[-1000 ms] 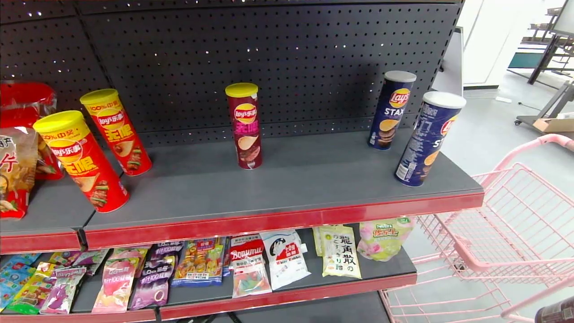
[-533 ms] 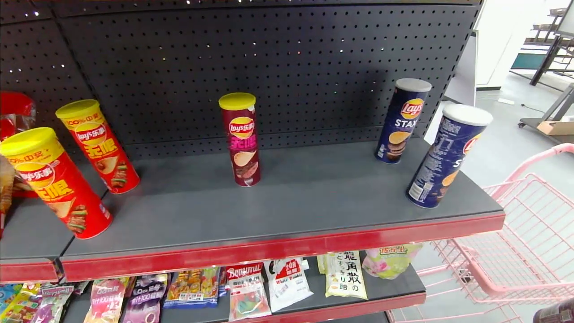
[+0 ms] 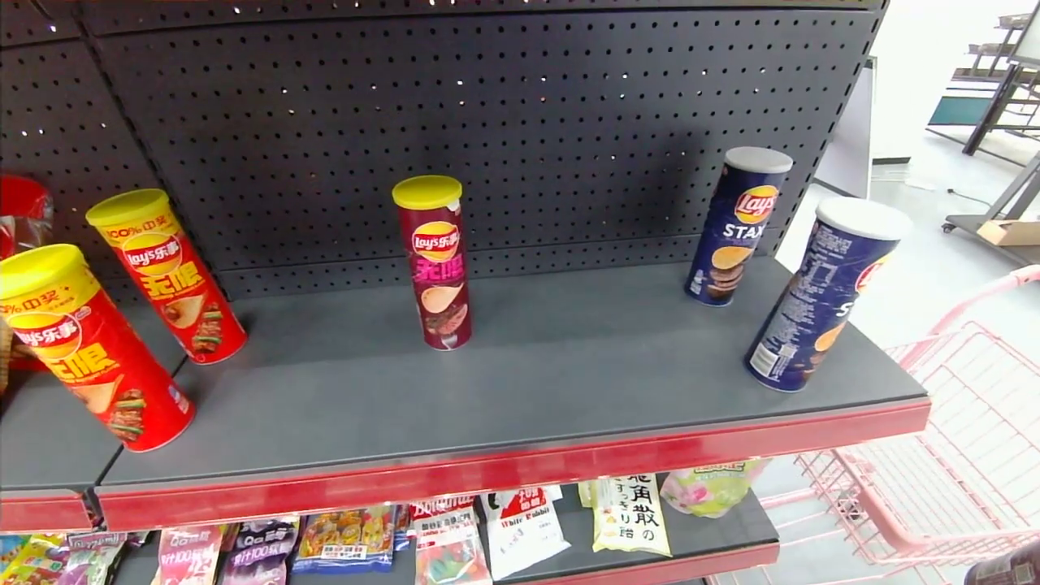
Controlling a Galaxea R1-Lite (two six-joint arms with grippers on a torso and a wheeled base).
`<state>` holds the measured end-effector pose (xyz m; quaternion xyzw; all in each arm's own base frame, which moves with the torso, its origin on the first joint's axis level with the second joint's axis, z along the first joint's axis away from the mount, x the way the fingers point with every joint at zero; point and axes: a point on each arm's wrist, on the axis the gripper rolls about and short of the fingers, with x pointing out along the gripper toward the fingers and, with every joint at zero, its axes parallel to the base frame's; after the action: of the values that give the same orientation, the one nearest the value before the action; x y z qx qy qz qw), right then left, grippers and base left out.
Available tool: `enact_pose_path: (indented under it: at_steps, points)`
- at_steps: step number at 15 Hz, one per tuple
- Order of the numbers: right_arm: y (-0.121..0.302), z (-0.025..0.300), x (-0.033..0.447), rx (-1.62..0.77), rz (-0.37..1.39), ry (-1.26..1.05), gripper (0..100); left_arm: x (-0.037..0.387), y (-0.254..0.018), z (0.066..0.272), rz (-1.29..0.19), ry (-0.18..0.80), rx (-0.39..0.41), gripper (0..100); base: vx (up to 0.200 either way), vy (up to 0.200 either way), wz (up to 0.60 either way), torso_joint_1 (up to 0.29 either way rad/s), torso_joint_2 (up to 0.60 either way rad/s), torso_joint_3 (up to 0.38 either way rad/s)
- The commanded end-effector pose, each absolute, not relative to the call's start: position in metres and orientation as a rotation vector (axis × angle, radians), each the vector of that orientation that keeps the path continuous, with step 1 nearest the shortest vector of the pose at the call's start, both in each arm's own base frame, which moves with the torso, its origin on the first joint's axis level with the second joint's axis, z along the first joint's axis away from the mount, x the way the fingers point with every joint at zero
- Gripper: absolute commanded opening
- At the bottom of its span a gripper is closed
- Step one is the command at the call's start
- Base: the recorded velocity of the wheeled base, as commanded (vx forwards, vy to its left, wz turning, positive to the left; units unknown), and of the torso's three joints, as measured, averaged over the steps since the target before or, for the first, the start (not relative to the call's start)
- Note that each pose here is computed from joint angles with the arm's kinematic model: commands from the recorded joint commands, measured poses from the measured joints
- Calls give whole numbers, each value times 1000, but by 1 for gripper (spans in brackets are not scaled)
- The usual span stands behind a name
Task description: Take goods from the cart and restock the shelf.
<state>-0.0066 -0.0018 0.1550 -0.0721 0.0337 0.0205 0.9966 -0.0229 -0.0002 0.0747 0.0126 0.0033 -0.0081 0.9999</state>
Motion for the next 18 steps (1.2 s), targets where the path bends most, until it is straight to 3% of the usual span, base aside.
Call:
enact_pose_path:
  at_steps: [1,12,17,18]
  points:
    - [-2,154,-6,-145,42,71,0,-23,0,75,-17,7,25,100,0,0,0,0,0,0]
    - [-3,121,-27,-134,65,-41,0,-22,0,75,-22,23,20,100,0,0,0,0,0,0]
    - [-2,113,-25,-110,108,-20,0,-22,-3,78,-145,14,74,100,0,0,0,0,0,0]
    - [-2,107,-23,-95,106,4,0,-26,-3,99,-159,-33,51,100,0,0,0,0,0,0]
